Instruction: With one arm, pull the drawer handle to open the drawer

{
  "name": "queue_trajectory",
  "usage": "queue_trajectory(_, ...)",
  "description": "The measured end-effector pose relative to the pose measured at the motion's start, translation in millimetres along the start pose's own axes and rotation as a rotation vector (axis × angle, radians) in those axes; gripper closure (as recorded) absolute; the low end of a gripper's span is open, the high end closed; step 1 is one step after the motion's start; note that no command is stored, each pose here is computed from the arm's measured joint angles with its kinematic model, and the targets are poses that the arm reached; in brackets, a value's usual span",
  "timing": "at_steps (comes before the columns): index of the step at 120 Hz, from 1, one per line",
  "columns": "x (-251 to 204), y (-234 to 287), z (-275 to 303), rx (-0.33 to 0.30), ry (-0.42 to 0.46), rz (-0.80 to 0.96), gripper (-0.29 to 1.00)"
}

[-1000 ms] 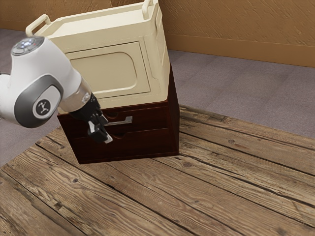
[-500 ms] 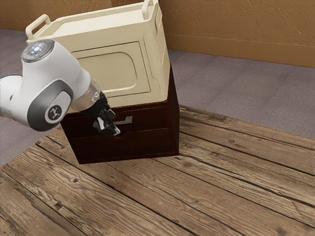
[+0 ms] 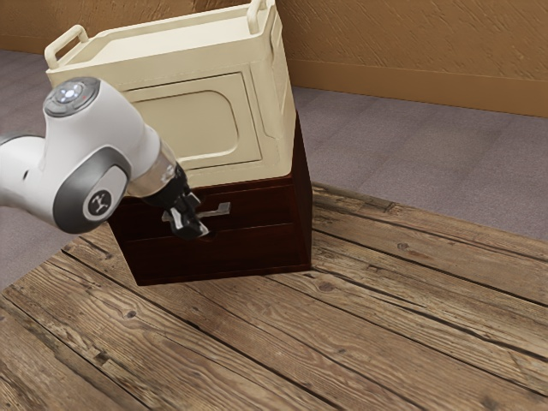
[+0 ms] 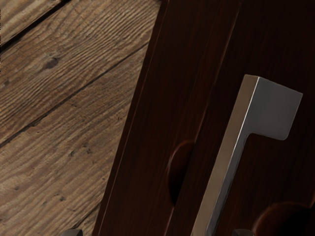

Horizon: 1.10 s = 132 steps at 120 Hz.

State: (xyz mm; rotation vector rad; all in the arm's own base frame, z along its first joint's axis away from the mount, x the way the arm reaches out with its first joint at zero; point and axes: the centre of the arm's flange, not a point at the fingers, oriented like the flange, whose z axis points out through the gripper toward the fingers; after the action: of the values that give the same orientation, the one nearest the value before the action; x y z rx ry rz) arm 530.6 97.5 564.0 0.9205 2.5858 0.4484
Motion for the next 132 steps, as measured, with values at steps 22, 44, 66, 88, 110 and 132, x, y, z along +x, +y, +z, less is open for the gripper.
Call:
queue_trajectory(22,7.7,2.7,13.1,0.013,0.025,-0.013,0.32)
queue_trajectory(44,9.5,3.9,17.4,0.017,0.031,-0.015,0.39)
queue_trajectory(66,8.5,3.8,15.0,0.018,0.028,-0.007,0.64)
queue_trajectory(88,6.5,0.3,8.5,0.027,0.026,0.006,0.73)
queue_trajectory(110,7.3,-6.6,7.1,0.064,0.043,0.019,0.77)
queue_trajectory(132,7.3,-19.0,1.9,0.11,0.064,0.04,0.78)
